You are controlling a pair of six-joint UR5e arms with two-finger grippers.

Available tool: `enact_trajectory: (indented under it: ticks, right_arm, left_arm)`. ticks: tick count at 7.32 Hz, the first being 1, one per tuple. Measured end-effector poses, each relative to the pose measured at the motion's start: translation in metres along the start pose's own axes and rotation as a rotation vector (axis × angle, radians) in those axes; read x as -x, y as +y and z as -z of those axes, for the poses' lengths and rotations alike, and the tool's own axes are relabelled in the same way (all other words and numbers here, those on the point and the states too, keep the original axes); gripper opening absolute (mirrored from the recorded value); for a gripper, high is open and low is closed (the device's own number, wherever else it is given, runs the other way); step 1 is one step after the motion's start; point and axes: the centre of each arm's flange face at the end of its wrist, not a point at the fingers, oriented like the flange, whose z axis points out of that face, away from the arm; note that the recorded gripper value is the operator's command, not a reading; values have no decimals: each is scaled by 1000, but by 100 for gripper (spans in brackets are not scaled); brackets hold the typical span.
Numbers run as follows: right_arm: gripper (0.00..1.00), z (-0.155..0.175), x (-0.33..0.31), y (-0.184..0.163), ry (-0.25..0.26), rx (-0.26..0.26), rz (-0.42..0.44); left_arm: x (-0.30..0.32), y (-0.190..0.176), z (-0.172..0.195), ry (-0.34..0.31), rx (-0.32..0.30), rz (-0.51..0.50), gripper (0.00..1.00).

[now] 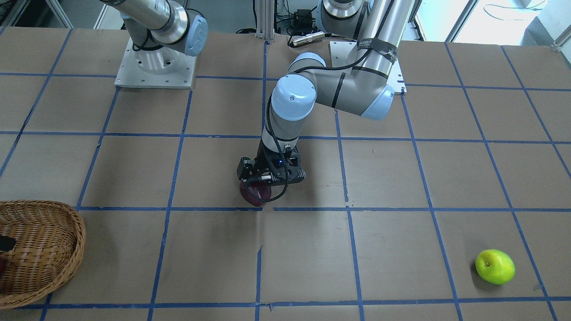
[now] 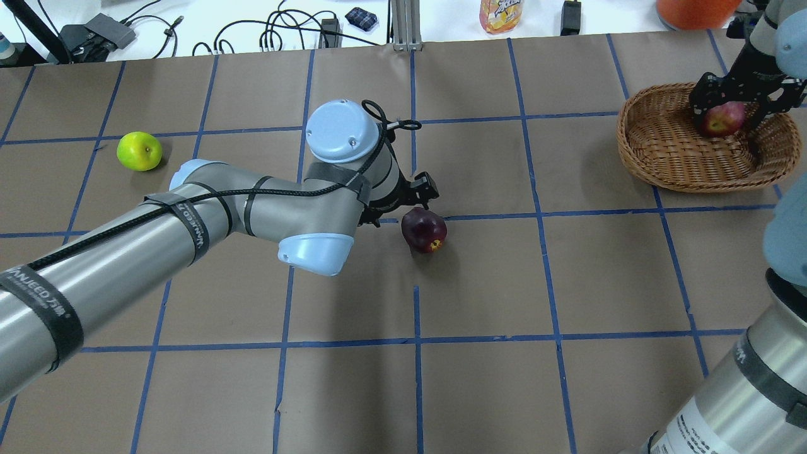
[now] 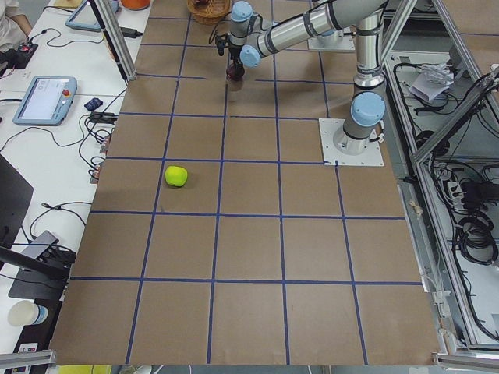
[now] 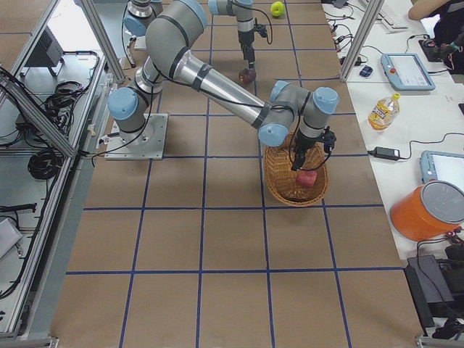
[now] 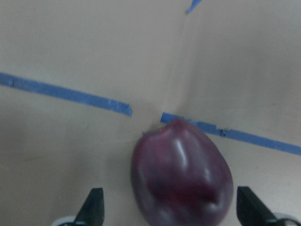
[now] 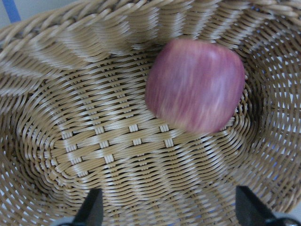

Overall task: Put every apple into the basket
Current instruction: 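Set the purple apple mid-table with left gripper while right withdraws from basket, then grasp the purple apple with right gripper while left grasps the green apple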

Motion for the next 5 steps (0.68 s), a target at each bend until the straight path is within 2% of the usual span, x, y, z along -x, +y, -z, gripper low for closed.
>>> enact_trajectory:
  ticks: [2, 4, 5]
  right_arm:
    - [100, 50, 43, 21, -7, -28, 28]
    - [100, 84, 135, 47, -16, -43, -17]
    - [100, 92, 197, 63, -43, -45, -63]
  left_arm:
    - [84, -48, 55, -63, 26, -123, 100]
    - [181, -84, 103, -105, 54, -268, 100]
    - [236, -102, 119, -112, 60, -366, 100]
